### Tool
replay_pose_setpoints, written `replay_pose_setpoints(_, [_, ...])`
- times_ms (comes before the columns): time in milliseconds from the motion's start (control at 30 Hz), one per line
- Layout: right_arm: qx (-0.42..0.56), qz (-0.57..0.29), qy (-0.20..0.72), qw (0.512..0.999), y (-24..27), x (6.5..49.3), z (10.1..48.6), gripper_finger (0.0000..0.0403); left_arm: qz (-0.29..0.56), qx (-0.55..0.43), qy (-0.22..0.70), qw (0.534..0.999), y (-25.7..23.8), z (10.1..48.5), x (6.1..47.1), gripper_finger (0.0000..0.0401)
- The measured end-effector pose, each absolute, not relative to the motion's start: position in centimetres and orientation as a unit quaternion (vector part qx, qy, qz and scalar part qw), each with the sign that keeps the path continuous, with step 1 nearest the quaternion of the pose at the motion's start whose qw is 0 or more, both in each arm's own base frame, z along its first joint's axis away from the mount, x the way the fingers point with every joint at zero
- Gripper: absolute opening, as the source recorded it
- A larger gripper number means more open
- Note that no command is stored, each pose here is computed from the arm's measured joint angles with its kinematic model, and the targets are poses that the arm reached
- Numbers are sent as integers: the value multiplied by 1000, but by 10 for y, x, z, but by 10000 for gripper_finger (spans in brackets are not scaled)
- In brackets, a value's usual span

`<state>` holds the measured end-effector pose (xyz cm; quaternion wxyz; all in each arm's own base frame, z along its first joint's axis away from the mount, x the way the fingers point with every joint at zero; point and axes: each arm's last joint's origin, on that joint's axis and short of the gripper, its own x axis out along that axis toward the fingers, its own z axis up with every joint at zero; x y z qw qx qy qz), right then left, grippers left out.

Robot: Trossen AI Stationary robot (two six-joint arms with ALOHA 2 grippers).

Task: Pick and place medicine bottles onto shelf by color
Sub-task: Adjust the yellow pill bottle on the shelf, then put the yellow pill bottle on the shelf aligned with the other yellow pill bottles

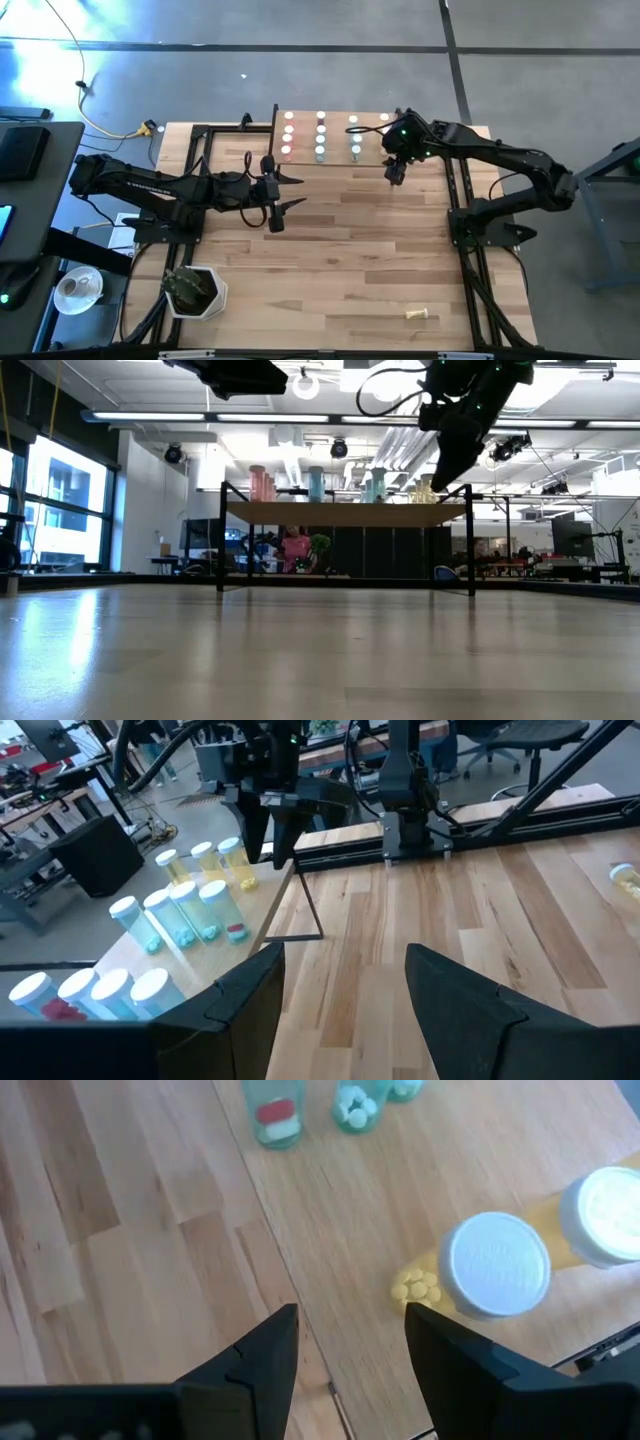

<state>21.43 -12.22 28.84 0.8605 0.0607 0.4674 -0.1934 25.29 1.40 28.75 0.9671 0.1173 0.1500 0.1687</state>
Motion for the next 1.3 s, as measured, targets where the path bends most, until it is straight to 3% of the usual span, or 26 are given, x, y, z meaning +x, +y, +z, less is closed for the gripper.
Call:
replay_pose_setpoints(633, [56,-156,477,863,-97,217,291,177,170,112,149,968,14,287,253,200])
replay_pose_setpoints(1000, [103,-107,452,879,-37,212,308,177,156,85,140,974,6,289,252,200])
replay_pose_setpoints(1300, [158,-66,482,859,22,209,305,177,135,67,135,979,-6,289,252,200])
